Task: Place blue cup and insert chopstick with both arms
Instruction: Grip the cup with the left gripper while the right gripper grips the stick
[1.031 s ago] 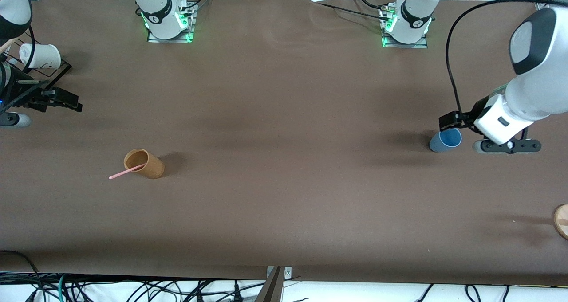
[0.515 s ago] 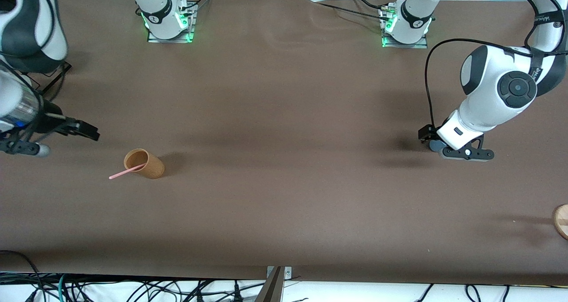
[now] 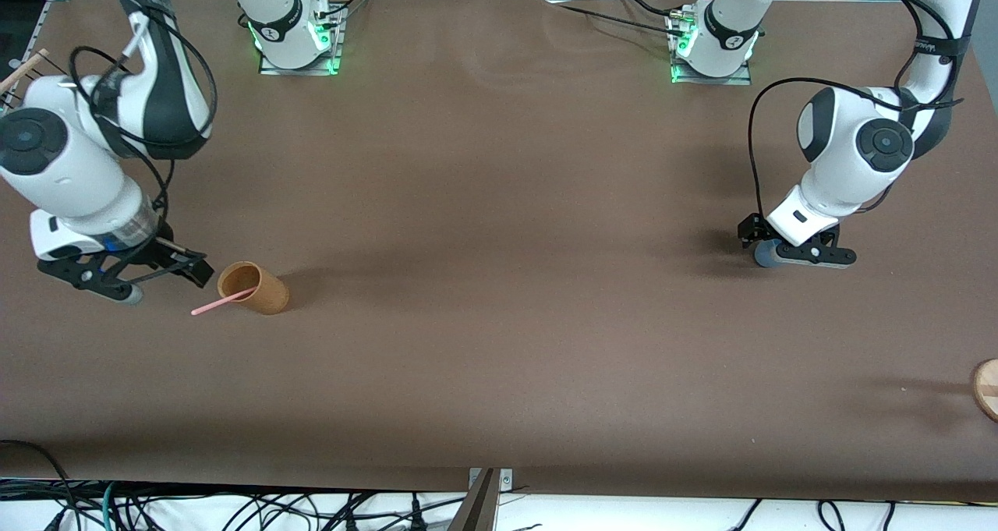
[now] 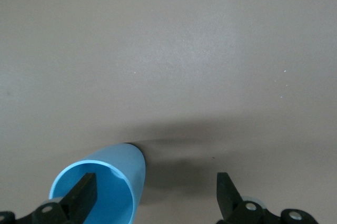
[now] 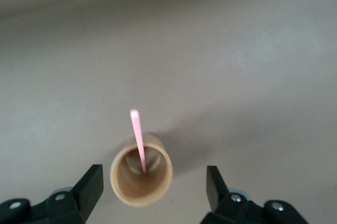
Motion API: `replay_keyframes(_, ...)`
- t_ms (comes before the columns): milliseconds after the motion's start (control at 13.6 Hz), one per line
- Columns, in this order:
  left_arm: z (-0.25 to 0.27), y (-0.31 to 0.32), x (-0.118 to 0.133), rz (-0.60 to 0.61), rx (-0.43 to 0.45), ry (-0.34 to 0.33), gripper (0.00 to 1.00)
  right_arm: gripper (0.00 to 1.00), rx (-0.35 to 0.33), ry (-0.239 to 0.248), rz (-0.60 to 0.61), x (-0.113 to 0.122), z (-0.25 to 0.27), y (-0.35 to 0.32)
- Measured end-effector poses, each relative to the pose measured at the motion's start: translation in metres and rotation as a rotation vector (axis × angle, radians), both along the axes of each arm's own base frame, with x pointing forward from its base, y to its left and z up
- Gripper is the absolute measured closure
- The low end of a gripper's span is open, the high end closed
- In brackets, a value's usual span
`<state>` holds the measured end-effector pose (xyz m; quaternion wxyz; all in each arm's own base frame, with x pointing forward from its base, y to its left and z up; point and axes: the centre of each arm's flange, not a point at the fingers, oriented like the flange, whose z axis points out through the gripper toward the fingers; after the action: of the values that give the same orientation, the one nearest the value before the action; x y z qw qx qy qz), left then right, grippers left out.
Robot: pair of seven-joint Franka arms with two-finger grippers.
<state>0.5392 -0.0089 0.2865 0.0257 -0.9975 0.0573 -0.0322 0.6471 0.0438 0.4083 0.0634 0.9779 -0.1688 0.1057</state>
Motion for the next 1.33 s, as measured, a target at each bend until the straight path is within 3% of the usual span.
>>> replay_keyframes(147, -0.008, 0.005, -0.006, -0.012, 0.000, -0.011, 0.00, 0.12, 0.012, -0.047, -0.007, 0.011, -0.021, 0.002)
replay_keyframes(442, -0.018, 0.018, -0.013, -0.021, 0.003, -0.026, 0.00, 0.16, 0.012, -0.023, -0.010, 0.010, -0.047, 0.001)
replay_keyframes(515, -0.024, 0.021, -0.016, -0.017, 0.003, -0.023, 0.00, 0.22, 0.014, -0.028, -0.008, 0.009, -0.050, 0.002)
replay_keyframes(736, -0.046, 0.027, -0.021, -0.006, 0.004, 0.003, 0.02, 0.24, 0.009, -0.026, 0.020, 0.006, -0.055, 0.002)
replay_keyframes(810, -0.053, 0.028, -0.022, -0.004, 0.004, 0.013, 0.08, 0.26, 0.005, -0.021, 0.040, 0.006, -0.056, 0.001)
replay_keyframes(1325, -0.044, 0.031, -0.009, 0.064, 0.008, 0.061, 0.87, 0.32, -0.002, 0.009, 0.075, 0.001, -0.083, -0.003)
